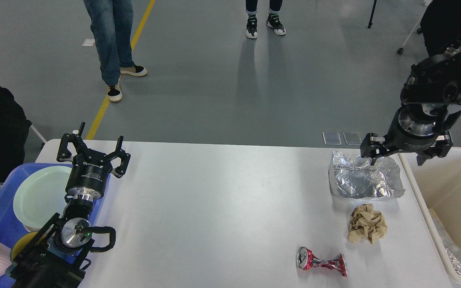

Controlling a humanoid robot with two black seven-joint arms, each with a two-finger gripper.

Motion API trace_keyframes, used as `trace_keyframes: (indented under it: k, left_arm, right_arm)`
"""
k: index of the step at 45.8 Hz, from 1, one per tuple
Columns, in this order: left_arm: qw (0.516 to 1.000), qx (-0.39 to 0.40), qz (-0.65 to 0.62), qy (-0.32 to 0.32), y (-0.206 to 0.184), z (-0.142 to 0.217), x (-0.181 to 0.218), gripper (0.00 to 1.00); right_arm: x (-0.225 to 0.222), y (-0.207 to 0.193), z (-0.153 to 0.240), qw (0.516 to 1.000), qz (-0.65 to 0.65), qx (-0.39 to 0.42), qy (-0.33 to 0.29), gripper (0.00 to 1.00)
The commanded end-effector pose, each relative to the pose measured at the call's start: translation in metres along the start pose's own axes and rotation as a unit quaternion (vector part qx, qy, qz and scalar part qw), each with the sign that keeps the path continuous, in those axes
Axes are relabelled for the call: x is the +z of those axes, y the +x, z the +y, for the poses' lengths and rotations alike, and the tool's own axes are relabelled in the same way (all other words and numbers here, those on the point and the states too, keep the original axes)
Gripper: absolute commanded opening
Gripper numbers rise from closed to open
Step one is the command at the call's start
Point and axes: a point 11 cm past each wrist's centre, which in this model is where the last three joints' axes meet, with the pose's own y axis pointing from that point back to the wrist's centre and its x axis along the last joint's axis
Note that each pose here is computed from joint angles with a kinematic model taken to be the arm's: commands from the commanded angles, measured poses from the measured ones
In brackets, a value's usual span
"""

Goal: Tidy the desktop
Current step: 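Raise the right gripper and move it over the crumpled paper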

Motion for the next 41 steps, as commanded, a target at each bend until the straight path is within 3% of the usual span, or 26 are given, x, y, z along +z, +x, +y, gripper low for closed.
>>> trace_keyframes:
  k: [1,11,22,41]
  left_arm:
    - [1.0,0.001,0.0,0.0,0.0,0.0,0.0,0.96]
    - [1.0,0.0,0.0,0.0,0.0,0.0,0.0,0.97]
    - [1.0,0.0,0.0,0.0,0.0,0.0,0.0,0.96]
    - [1.0,0.0,0.001,0.0,0.0,0.0,0.0,0.96]
  right_arm:
    - [-0.026,-0.017,0.016,0.998,0.028,-0.051,0.038,1.0]
    - [-0.056,-0.045,0.057,0.988,0.05,-0.082,0.122,1.0]
    - [-0.052,-0.075,0.081,0.985,0.07,-0.097,0.124,1.0]
    - [-0.05,-0.086,0.024,0.983,-0.025,-0.123,0.136,1.0]
